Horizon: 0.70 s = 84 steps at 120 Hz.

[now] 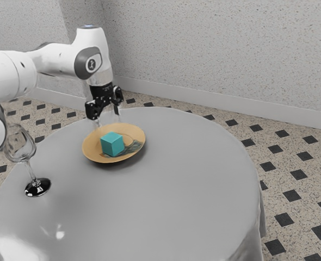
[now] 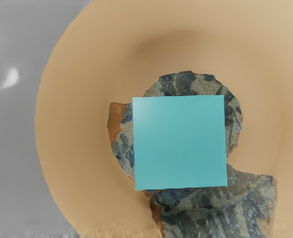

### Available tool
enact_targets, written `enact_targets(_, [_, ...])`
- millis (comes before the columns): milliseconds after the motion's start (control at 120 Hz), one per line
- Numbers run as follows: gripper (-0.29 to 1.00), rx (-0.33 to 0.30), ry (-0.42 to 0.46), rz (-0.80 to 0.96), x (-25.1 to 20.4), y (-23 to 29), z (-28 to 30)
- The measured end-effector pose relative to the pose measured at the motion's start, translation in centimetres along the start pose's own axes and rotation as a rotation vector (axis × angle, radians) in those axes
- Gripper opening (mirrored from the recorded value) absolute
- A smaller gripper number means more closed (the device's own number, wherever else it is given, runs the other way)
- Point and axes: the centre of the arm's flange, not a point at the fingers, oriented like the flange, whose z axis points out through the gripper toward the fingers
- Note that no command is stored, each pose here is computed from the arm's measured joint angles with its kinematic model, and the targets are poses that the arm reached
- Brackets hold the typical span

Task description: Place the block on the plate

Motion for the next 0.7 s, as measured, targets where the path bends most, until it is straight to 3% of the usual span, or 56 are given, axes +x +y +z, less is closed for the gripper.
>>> enact_targets(292, [0.7, 0.022, 0.033, 0.135, -4.5, -4.7, -10.8])
enact_targets(700, [0.7, 0.074, 0.124, 0.77, -6.7, -10.7, -18.0])
